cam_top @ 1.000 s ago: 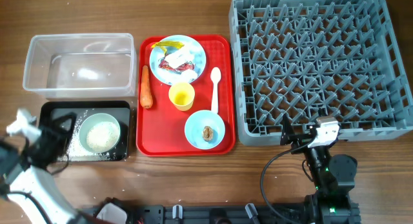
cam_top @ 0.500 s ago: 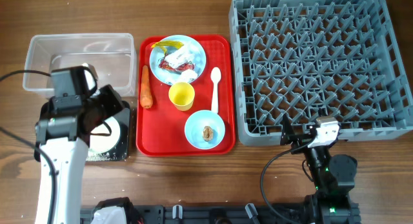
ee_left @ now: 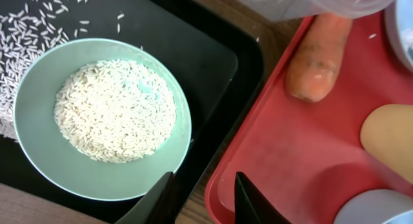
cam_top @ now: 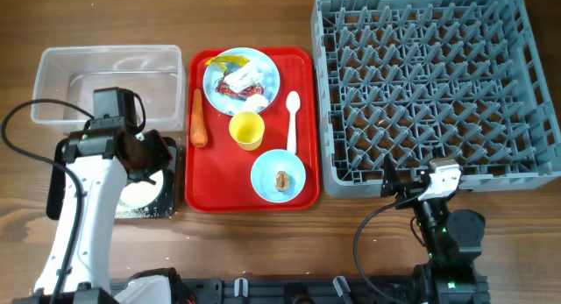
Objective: Sort waste into correct bins and load items into the dishwasher rack
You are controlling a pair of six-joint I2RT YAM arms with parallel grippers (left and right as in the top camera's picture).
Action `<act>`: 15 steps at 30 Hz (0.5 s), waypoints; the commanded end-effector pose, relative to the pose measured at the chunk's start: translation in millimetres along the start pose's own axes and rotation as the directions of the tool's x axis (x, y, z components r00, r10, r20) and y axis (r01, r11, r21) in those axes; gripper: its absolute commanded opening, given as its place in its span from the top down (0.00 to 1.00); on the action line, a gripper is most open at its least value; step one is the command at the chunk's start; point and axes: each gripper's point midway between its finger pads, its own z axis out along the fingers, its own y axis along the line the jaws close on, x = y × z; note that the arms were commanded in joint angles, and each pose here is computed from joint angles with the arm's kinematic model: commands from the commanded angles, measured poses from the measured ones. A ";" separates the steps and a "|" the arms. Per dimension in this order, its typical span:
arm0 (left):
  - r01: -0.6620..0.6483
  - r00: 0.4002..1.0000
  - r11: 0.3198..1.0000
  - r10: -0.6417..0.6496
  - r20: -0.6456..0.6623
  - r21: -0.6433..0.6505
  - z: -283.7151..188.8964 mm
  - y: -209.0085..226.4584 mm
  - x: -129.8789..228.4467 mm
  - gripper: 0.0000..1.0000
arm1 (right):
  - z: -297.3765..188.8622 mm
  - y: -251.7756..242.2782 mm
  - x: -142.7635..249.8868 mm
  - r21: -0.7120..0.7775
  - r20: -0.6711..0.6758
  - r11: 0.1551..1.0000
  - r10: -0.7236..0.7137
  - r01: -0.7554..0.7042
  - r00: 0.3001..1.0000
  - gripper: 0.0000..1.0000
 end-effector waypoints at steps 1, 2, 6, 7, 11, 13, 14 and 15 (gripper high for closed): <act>0.032 0.998 0.999 -0.034 -0.055 -0.043 15.2 6.4 10.2 0.70 | -0.2 -2.0 -1.5 0.010 0.007 1.000 -0.006 0.006 1.000 0.00; 0.030 0.997 0.998 -0.034 -0.072 -0.053 21.1 8.1 13.6 0.70 | -0.2 -2.0 -1.5 0.010 0.007 1.000 -0.006 0.006 1.000 0.00; 0.049 0.996 0.997 -0.052 -0.070 -0.054 35.5 9.2 16.1 0.69 | -0.2 -2.0 -1.5 0.010 0.007 1.000 -0.006 0.006 1.000 0.00; 0.049 0.997 0.997 -0.052 -0.065 -0.052 38.9 9.5 16.5 0.69 | -0.2 -2.0 -1.5 0.010 0.007 1.000 -0.006 0.006 1.000 0.00; 0.050 0.998 0.997 -0.053 -0.039 -0.056 46.0 11.4 13.9 0.68 | -0.2 -2.0 -1.5 0.010 0.007 1.000 -0.006 0.006 1.000 0.00; 0.051 0.998 0.997 -0.053 -0.034 -0.054 51.3 12.2 15.7 0.69 | -0.2 -2.0 -1.5 0.010 0.007 1.000 -0.006 0.006 1.000 0.00; 0.051 0.998 0.997 -0.053 -0.030 -0.056 54.3 13.2 16.6 0.68 | -0.2 -2.0 -1.5 0.010 0.007 1.000 -0.006 0.006 1.000 0.00; 0.054 0.998 0.997 -0.056 -0.022 -0.062 56.8 15.0 16.5 0.68 | -0.2 -2.0 -1.5 0.010 0.007 1.000 -0.006 0.006 1.000 0.00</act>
